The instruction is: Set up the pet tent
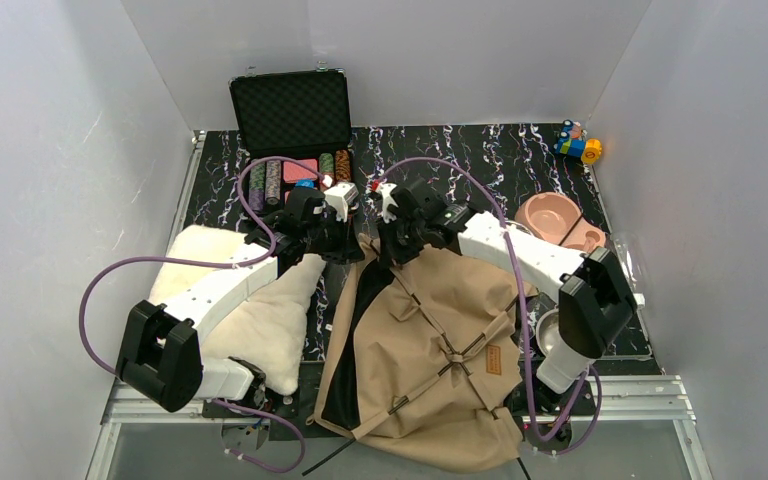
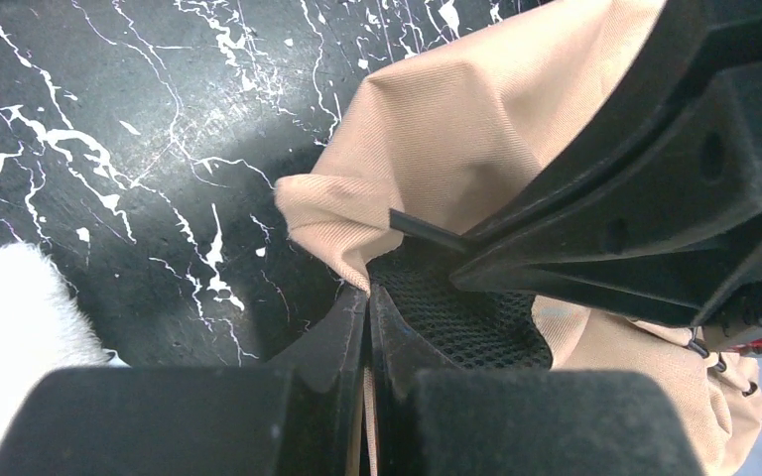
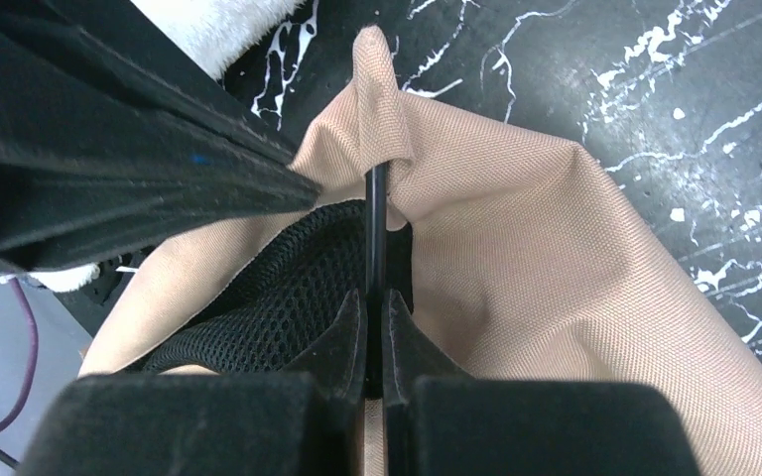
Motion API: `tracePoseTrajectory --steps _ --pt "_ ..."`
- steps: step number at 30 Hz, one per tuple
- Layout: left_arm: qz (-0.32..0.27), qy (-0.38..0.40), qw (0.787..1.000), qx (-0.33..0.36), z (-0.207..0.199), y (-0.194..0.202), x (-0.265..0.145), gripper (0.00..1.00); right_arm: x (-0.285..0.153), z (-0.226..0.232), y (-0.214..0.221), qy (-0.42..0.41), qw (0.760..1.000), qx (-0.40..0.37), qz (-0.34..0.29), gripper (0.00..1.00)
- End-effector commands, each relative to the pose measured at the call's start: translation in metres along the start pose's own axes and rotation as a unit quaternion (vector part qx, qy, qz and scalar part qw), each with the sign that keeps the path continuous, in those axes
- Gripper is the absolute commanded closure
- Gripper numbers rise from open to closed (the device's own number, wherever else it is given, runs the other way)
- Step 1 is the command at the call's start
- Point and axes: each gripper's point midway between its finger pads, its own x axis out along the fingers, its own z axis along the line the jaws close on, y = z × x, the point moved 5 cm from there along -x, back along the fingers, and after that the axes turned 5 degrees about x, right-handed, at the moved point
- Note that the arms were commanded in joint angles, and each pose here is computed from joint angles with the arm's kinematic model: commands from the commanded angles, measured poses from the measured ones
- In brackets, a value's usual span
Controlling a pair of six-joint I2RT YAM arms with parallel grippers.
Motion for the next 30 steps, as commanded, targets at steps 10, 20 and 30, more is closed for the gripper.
tracePoseTrajectory --steps 10,20,30 --pt "0.000 -0.057 0.998 0.023 0.014 -0.008 -0.005 1.00 -0.012 0.024 -0.039 -0.039 0.997 -0.048 -0.048 0.72" --pt "0.007 -0.088 0.996 -0.013 0.034 -0.011 -0.005 1.00 -0.066 0.023 -0.007 -0.026 0.997 -0.052 -0.051 0.35" --pt "0.010 -0.094 0.995 -0.021 0.037 -0.010 -0.003 1.00 -0.116 0.000 0.116 0.010 0.997 0.073 0.021 0.35"
